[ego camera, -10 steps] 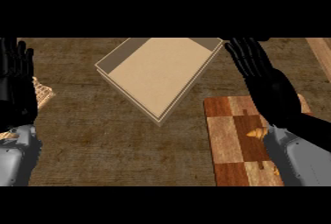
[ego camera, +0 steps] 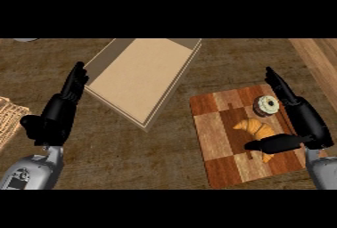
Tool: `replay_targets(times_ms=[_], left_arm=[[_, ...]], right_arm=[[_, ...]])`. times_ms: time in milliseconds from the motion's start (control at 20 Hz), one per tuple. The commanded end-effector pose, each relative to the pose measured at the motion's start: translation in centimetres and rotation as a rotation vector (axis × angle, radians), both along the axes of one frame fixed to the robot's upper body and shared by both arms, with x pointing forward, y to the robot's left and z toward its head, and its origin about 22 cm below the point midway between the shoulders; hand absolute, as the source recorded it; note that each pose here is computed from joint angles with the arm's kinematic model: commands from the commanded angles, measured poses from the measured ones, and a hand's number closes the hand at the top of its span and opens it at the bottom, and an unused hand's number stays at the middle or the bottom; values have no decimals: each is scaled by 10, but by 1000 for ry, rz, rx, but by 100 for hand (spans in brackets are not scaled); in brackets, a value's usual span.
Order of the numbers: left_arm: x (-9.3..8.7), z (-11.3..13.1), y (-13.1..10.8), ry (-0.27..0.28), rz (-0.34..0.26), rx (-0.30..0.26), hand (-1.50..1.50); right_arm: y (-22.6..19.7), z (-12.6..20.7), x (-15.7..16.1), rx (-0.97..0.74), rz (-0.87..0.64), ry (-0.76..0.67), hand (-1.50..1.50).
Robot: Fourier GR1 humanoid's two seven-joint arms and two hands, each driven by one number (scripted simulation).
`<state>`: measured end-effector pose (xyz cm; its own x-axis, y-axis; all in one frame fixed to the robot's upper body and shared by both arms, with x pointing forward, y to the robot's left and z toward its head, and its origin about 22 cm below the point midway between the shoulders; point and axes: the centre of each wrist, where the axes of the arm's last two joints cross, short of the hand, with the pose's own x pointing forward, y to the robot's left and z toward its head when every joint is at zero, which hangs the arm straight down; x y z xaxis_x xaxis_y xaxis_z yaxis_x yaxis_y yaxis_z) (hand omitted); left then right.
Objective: Pick the croissant from the cutting board and place it in the cardboard box
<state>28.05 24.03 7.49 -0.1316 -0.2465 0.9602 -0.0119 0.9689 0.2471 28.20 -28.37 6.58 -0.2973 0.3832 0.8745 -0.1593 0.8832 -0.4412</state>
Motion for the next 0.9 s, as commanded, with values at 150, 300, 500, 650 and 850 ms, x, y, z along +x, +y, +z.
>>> replay_targets(times_ms=[150,300,500,650,850], left_arm=[[-14,-24,-11,125,-172,24,0],[-22,-32,-12,131,-197,25,0],[-9,-30,-11,121,-210,26,0],[-17,-35,-10,140,-255,25,0],[-9,-30,-26,120,-255,41,0]], right_arm=[[-73,-16,-50,-689,-64,-114,-150],[-72,-7,-79,-781,-99,-207,-150],[-56,28,-115,-859,-114,-174,-150],[-52,58,-130,-896,-104,-45,-150],[-34,76,-149,-894,-22,117,-150]])
